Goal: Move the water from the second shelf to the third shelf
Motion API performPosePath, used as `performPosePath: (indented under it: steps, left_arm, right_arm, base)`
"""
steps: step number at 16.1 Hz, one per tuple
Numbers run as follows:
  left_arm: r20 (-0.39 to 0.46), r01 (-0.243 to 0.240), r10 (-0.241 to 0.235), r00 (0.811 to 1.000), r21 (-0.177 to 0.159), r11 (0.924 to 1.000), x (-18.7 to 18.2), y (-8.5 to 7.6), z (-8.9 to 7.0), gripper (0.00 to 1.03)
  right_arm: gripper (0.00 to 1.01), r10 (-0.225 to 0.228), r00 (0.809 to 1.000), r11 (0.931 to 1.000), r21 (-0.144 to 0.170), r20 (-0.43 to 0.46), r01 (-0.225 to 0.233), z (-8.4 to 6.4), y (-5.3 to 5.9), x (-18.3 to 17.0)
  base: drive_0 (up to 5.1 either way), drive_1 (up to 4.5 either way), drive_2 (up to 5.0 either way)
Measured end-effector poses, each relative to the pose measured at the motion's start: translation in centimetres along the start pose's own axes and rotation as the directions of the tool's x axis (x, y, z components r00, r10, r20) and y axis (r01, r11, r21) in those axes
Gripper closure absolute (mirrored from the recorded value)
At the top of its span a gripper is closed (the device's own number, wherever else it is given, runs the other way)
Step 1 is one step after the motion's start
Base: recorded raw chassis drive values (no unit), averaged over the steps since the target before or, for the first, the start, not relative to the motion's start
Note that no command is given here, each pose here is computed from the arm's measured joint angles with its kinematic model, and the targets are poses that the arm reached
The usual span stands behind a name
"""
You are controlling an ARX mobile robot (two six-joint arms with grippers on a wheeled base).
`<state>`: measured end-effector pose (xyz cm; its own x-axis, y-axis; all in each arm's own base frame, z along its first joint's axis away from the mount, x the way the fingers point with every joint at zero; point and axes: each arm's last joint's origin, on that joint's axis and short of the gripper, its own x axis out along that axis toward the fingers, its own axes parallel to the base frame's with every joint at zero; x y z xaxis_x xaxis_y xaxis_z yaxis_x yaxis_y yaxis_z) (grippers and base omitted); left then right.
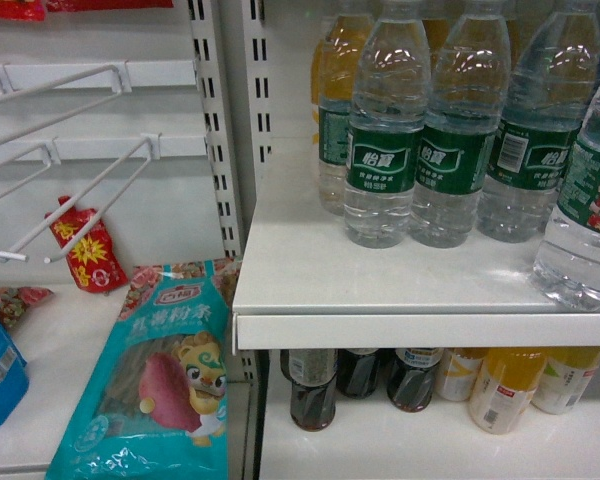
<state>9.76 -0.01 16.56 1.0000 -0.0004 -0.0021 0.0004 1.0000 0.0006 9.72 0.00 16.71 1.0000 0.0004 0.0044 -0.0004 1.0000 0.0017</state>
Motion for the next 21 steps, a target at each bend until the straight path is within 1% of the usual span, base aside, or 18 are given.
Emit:
performPosePath:
  steps: [4, 5, 6, 21]
  left_arm:
    - [0.0, 0.0, 0.0, 1.0, 0.0, 1.0, 0.0, 0.0, 0.0, 0.05]
    - [0.0, 0.0, 0.0, 1.0, 0.0, 1.0, 0.0, 0.0, 0.0, 0.05]
    - [0.0, 0.0, 0.0, 1.0, 0.0, 1.0, 0.0, 0.0, 0.0, 0.05]
    - [0.0, 0.0, 0.0, 1.0, 0.0, 1.0, 0.0, 0.0, 0.0, 0.05]
  right_arm:
    - [0.05, 0.0, 1.0, 1.0, 0.0, 0.0, 0.0, 0.0, 0.0, 0.0]
    - [0.02, 0.0, 1.0, 1.0, 0.0, 0.0, 0.0, 0.0, 0.0, 0.0]
    - [0.03, 0.0, 1.0, 1.0, 0.0, 0.0, 0.0, 0.0, 0.0, 0.0]
    - [0.03, 0.0, 1.0, 1.0, -0.001, 0.001, 0.0, 0.01, 0.0, 0.0]
  base:
    - [0.0, 0.0, 0.0]
    - [0.0, 0.0, 0.0]
    - [0.0, 0.0, 0.0]
    - [0.0, 0.0, 0.0]
